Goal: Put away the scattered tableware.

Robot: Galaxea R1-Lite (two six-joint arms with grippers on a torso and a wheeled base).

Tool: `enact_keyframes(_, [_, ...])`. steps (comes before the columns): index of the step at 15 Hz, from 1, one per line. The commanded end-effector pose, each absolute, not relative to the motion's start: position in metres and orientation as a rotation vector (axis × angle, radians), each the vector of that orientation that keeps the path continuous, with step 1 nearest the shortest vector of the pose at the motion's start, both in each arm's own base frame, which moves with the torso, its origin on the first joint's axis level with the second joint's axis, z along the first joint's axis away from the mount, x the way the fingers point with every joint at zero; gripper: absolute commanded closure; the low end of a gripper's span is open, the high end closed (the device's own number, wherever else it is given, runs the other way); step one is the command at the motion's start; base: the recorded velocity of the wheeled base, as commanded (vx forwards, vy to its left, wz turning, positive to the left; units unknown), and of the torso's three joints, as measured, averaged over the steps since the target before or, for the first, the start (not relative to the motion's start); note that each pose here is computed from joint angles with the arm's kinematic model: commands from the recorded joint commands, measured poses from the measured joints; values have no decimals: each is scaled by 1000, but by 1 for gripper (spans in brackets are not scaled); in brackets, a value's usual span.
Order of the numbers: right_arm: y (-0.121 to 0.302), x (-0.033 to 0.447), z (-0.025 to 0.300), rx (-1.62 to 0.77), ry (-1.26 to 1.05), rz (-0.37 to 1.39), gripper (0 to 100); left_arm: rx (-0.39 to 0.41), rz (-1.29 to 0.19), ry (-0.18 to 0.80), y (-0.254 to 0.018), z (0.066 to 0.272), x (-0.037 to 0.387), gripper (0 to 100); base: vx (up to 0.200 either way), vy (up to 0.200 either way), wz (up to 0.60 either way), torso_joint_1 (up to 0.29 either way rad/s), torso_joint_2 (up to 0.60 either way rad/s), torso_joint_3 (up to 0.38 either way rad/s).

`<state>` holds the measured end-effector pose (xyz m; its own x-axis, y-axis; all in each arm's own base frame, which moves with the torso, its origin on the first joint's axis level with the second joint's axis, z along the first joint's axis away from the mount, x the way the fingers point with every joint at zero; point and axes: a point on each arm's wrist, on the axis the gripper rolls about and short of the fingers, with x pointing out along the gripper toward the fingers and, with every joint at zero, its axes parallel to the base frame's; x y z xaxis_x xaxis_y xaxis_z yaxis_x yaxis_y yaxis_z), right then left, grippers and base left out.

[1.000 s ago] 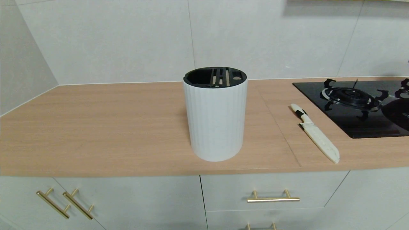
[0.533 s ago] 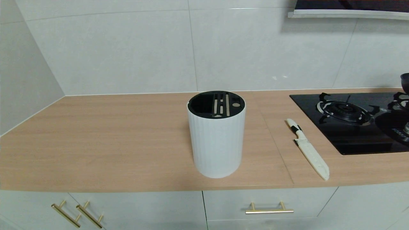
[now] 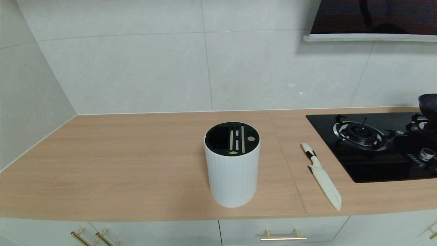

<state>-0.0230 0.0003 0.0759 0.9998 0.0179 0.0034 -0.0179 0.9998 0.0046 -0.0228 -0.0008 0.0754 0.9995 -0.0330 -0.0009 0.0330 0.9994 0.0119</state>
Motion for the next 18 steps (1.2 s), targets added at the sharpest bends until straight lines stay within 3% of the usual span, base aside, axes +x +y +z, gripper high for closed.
enact_keyframes(1, [0,-23,76,5,-3,18,0,12,-32,1,-1,75,-23,0,0,0,0,286,-593,-325])
enact_keyframes(11, [0,-23,76,5,-3,18,0,12,-32,0,-1,75,-23,0,0,0,0,205,-423,-222])
enact_keyframes(18, [0,-23,76,3,-2,17,0,12,-32,0,-1,75,-23,0,0,0,0,5,-9,-5])
